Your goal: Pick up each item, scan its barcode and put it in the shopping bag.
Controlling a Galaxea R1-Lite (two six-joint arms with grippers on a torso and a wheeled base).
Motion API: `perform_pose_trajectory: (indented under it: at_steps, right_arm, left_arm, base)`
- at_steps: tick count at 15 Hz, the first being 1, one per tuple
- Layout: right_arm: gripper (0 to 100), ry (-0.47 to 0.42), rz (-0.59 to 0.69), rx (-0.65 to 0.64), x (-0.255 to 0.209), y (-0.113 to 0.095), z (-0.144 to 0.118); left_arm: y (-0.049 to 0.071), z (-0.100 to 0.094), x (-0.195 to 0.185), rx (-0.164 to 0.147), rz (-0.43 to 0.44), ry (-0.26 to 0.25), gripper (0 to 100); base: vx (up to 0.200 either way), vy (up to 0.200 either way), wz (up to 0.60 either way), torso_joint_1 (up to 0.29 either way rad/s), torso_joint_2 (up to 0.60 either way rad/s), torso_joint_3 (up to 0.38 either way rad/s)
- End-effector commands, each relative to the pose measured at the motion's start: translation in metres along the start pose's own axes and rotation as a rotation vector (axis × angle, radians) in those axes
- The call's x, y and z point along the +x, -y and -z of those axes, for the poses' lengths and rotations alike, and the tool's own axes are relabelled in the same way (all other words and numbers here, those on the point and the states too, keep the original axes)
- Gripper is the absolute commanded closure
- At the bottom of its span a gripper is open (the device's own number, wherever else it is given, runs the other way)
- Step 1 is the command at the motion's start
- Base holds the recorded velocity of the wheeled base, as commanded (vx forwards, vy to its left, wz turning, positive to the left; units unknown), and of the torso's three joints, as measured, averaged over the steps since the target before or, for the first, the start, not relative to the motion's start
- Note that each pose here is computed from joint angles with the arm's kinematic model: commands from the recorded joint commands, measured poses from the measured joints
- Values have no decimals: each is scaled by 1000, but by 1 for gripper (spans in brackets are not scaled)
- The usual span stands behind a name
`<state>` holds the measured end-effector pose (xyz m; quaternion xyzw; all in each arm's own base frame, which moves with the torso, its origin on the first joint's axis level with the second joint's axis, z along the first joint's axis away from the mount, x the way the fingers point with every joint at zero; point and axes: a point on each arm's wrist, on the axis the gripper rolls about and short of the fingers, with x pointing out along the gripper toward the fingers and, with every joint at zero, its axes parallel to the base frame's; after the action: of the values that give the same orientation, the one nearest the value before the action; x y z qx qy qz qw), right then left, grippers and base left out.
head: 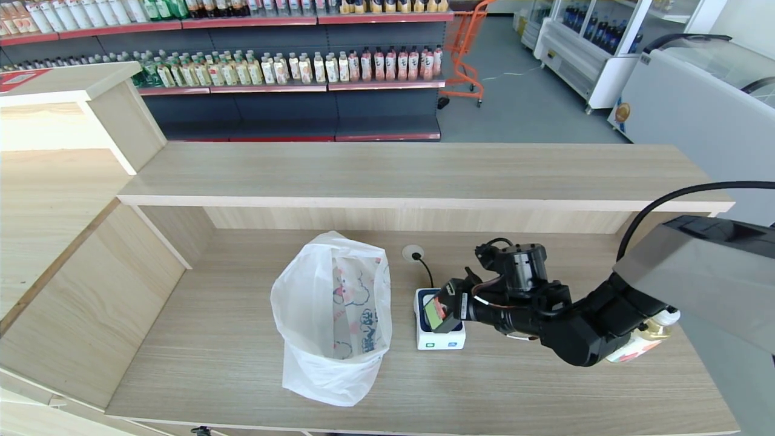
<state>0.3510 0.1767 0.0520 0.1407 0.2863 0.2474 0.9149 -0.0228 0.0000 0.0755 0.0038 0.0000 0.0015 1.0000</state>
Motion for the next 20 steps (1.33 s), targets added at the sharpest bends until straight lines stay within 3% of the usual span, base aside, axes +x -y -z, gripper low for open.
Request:
perform_pose_trajectory:
  at_steps: [1,3,6,13,18,20]
  right_arm:
    - [100,168,-80,44,-62,-30,-52]
    - [100,213,-73,-28,-100,-35,-63]
    - [100,216,-51,-128,-126,-34,-53]
    - [100,208,-47,-131,-152,-35,-41]
    - [100,176,-39,-109,-152,-33,-36]
    - [100,174,-41,-81,-152,-33,-36]
  left_arm:
    - [0,0,0,0,0,-2,0]
    - [0,0,0,0,0,-2,0]
    - [0,0,0,0,0,-2,0]
    - [0,0,0,2,-2,-2,0]
    - [0,0,0,-2,-2,-2,0]
    - [0,0,0,-3,0,-2,0]
  base:
    - [0,0,0,0,0,0]
    - [0,0,0,0,0,0]
    - [0,0,0,0,0,0]
    - [0,0,0,0,0,0]
    - [-200,0,0,3,1,4]
    - [0,0,0,0,0,0]
